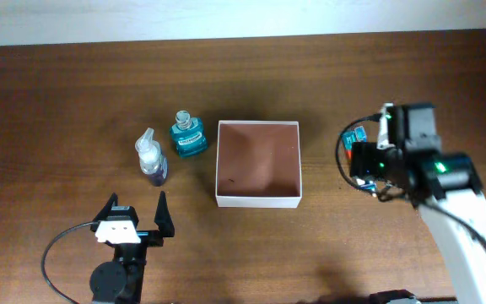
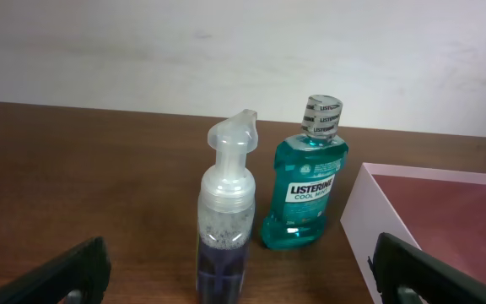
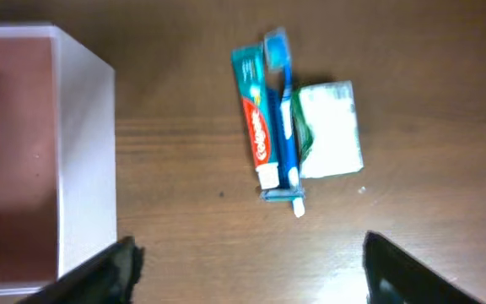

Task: Pack container
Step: 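Move the right gripper over the Colgate toothpaste tube and grasp it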

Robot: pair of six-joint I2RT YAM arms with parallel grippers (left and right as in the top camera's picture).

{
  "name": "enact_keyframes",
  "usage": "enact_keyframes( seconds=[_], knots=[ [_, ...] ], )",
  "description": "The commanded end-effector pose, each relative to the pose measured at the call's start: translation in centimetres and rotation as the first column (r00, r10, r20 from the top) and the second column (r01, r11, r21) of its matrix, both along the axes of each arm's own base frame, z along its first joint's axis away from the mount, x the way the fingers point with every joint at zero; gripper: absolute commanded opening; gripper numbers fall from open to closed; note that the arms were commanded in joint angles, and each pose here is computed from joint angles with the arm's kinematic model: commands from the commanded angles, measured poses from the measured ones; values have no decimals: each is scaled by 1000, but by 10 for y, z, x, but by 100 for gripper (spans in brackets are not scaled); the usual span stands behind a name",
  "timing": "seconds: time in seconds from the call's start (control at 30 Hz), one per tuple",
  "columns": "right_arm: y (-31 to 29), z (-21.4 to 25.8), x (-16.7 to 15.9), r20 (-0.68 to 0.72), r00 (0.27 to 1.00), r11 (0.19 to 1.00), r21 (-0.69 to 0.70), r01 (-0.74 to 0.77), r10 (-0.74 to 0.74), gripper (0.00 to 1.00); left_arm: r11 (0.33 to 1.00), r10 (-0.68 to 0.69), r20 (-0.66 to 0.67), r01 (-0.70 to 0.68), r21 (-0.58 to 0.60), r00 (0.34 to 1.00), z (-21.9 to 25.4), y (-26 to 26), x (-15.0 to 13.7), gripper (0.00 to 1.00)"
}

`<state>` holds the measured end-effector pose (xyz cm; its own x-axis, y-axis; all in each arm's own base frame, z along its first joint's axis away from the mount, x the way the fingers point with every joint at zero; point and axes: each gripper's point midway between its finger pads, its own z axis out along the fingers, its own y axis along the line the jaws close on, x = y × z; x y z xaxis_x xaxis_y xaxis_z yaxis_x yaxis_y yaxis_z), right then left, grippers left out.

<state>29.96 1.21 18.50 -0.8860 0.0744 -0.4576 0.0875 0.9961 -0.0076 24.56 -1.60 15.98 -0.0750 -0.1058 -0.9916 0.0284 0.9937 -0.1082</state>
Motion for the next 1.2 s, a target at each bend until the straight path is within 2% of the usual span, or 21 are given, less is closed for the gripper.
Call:
enact_keyframes(
  seconds=[0.0,0.17,0.3,0.57,0.7,0.9,1.17],
  knots=[
    [5,-24,8,-88,996,1000,2,-8,8,70,1000,11,4,-12,16,1000,-1,3,0,99],
    [7,-62,16,-204,979,1000,1,-12,11,67,1000,11,4,-11,16,1000,-1,3,0,100],
    [10,-82,24,-241,970,1000,9,-19,21,66,1000,11,4,-11,16,1000,-1,3,0,99],
    [14,-107,38,-272,952,989,-1,-149,143,65,1000,11,4,-11,16,1000,-1,3,0,100],
    [9,-112,43,-268,955,991,-1,-135,130,60,1000,11,4,-11,16,1000,-1,3,0,100],
    [3,-117,48,-265,951,986,-15,-168,158,60,1000,11,4,-11,16,1000,-1,3,0,99],
    [-14,-126,54,-266,958,994,-11,-113,106,55,1000,11,4,-11,16,1000,-1,3,0,100]
  ],
)
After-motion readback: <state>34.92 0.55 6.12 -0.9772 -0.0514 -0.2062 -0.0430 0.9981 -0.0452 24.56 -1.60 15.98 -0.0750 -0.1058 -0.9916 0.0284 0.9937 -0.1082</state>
